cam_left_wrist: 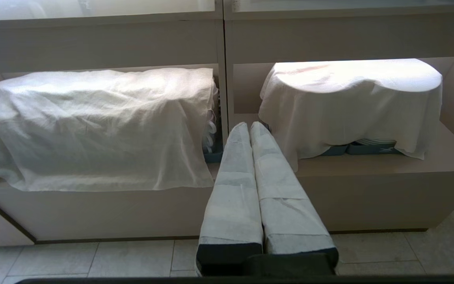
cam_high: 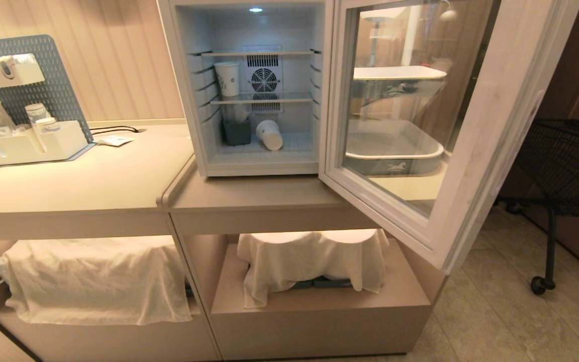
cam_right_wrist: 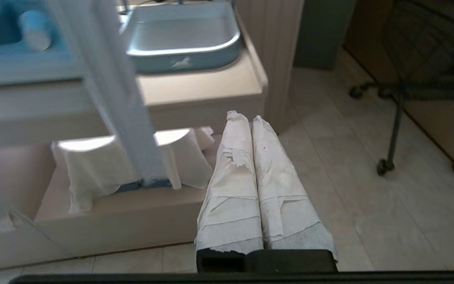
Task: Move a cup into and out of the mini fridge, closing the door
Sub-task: Close the freezer door
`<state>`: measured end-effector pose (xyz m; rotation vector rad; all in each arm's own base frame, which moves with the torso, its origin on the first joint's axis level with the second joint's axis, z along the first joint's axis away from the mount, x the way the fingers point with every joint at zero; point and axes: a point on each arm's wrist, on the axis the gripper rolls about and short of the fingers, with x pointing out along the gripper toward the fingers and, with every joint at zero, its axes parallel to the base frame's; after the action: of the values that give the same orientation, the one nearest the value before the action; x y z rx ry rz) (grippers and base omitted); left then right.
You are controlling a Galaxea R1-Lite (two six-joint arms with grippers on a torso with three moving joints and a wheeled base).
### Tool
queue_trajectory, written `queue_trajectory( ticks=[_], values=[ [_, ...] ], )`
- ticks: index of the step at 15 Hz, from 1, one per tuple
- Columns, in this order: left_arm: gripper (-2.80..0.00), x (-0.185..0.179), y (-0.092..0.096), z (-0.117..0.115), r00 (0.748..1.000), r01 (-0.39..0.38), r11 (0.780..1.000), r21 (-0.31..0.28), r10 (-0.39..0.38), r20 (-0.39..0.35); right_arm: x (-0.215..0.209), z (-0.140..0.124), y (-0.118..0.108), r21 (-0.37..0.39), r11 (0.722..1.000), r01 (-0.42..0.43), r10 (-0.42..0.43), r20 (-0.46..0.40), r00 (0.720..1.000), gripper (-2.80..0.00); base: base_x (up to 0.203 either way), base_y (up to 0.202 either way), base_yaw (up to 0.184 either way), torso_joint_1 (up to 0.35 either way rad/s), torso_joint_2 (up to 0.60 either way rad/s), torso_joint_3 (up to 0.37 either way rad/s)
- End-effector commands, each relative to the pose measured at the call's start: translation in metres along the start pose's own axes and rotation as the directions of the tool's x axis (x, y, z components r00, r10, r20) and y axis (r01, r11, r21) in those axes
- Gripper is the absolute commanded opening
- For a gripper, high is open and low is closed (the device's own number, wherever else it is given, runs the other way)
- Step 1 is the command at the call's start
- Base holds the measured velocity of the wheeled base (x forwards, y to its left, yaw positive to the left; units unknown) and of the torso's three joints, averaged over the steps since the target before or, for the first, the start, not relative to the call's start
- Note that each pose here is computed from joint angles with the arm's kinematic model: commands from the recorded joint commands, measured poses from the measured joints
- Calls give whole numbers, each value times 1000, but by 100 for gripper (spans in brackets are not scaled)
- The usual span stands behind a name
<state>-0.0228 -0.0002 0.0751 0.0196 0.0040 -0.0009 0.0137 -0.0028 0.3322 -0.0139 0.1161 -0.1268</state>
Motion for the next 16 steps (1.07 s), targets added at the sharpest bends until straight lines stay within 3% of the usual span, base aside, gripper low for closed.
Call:
queue_trajectory(
  ticks=[1, 4, 7, 11, 16],
  values=[
    [-280, 0, 0, 0, 1000, -1, 1000, 0, 1, 1, 132, 30, 15, -12, 999, 45, -47, -249, 967, -280, 0, 0, 0, 0, 0, 0],
    [-280, 0, 0, 0, 1000, -1, 1000, 0, 1, 1, 233, 28, 18, -17, 984, 178, -175, -293, 940, -280, 0, 0, 0, 0, 0, 0],
    [-280, 0, 0, 0, 1000, -1, 1000, 0, 1, 1, 302, 16, 16, -44, 958, 283, -286, -227, 931, -280, 0, 0, 0, 0, 0, 0],
    [-280, 0, 0, 0, 1000, -1, 1000, 0, 1, 1, 344, 13, 14, -36, 944, 327, -329, -144, 933, -280, 0, 0, 0, 0, 0, 0],
    [-280, 0, 0, 0, 1000, -1, 1000, 0, 1, 1, 368, 0, 37, -43, 942, 334, -337, -123, 934, -280, 0, 0, 0, 0, 0, 0]
  ],
)
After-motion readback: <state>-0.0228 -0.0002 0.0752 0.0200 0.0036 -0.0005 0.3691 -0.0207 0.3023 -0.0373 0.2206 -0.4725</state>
